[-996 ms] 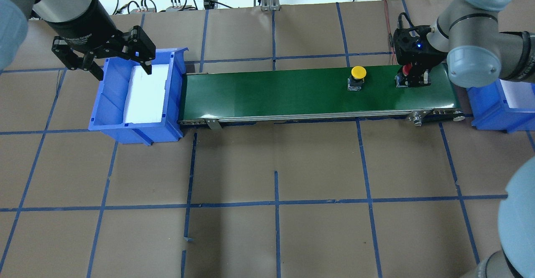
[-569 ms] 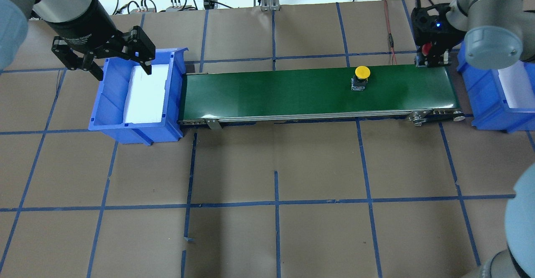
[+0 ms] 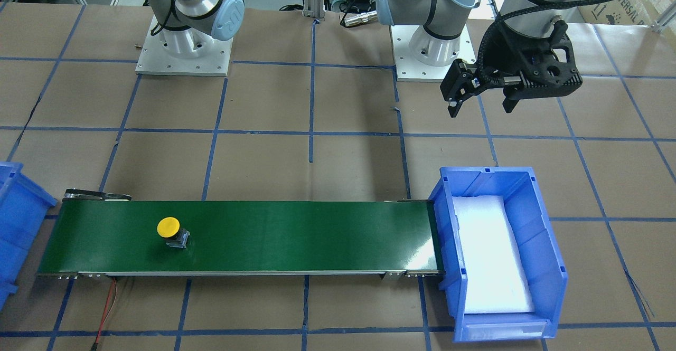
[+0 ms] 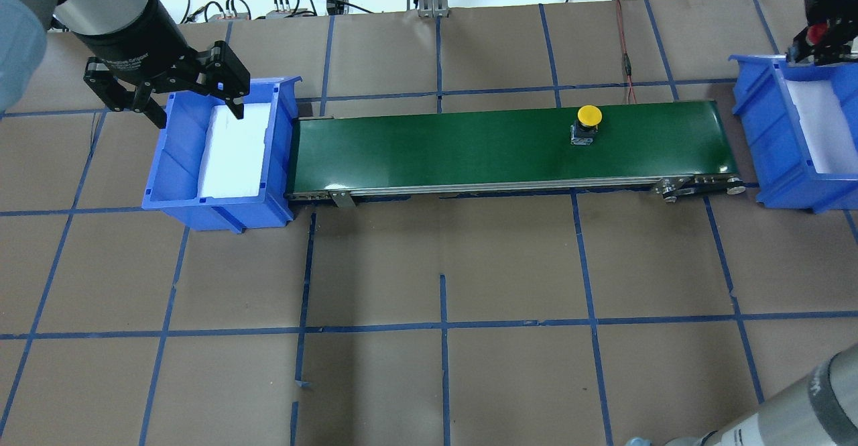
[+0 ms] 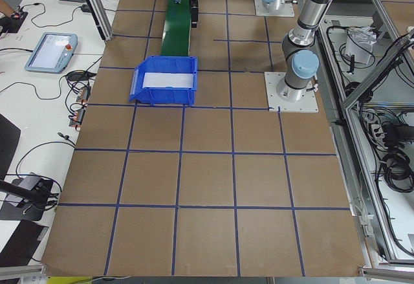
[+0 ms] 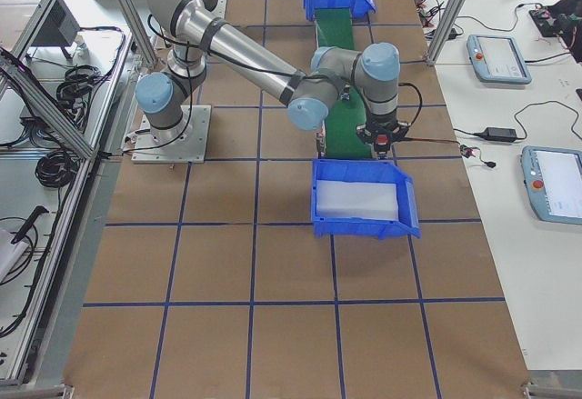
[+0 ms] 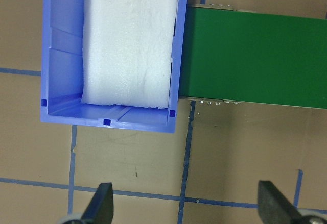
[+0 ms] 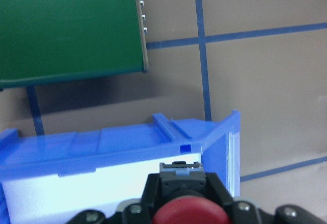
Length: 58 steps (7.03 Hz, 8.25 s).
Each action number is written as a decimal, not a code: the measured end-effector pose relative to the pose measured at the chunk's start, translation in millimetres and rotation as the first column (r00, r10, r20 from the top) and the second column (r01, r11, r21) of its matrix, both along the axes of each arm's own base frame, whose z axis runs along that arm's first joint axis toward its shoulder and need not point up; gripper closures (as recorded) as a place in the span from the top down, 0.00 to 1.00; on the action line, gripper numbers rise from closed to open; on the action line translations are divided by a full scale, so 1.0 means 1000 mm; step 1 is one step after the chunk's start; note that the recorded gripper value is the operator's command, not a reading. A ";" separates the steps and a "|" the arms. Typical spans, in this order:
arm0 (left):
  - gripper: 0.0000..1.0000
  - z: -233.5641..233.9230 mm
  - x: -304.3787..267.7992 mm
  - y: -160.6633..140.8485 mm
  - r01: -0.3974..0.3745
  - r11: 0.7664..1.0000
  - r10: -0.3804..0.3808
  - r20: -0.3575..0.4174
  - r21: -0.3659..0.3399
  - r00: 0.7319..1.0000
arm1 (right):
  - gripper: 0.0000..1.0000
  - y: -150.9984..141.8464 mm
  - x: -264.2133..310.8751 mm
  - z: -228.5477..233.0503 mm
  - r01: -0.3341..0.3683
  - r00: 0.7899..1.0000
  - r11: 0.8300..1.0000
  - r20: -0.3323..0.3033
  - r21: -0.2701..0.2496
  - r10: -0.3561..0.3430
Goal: Transport two buttons from left to right
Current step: 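Carry the red button into the blue bin and release it, then return the right gripper to the belt and grasp the yellow button, then carry the yellow button into the blue bin and release it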
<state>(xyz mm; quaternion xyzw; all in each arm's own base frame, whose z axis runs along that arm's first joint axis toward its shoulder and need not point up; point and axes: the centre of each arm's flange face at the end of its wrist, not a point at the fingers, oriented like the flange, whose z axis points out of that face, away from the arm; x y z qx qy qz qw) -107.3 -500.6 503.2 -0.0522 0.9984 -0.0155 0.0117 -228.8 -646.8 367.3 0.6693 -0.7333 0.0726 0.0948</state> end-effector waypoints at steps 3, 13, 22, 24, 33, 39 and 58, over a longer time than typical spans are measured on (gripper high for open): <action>1.00 0.000 0.000 -0.001 -0.002 1.000 0.002 0.000 -0.002 1.000 | 0.09 0.004 -0.083 -0.080 -0.102 0.993 0.992 0.062 0.077 0.097; 1.00 -0.001 0.000 0.000 -0.004 1.000 0.004 0.000 0.002 1.000 | 1.00 0.004 -0.073 -0.062 -0.170 0.982 0.985 0.089 0.033 0.166; 1.00 0.000 0.000 0.001 -0.004 1.000 0.004 0.000 0.001 1.000 | 0.99 0.023 0.132 -0.089 -0.170 0.961 0.981 0.234 0.095 0.145; 1.00 0.001 0.000 0.002 -0.004 1.000 0.004 0.000 0.000 1.000 | 0.99 0.022 0.149 -0.095 -0.188 0.960 0.977 0.227 0.098 0.162; 1.00 0.000 0.000 0.002 -0.004 1.000 0.004 0.000 0.001 1.000 | 0.98 0.033 0.161 -0.116 -0.148 0.959 0.978 0.264 0.146 0.106; 1.00 0.000 0.000 0.001 -0.004 1.000 0.004 0.000 0.001 1.000 | 0.51 0.033 0.160 -0.115 -0.149 0.961 0.978 0.255 0.147 0.108; 1.00 0.001 0.000 0.003 -0.003 1.000 0.003 0.000 0.000 1.000 | 0.83 0.000 -0.073 -0.132 -0.142 0.978 0.975 0.176 0.172 0.111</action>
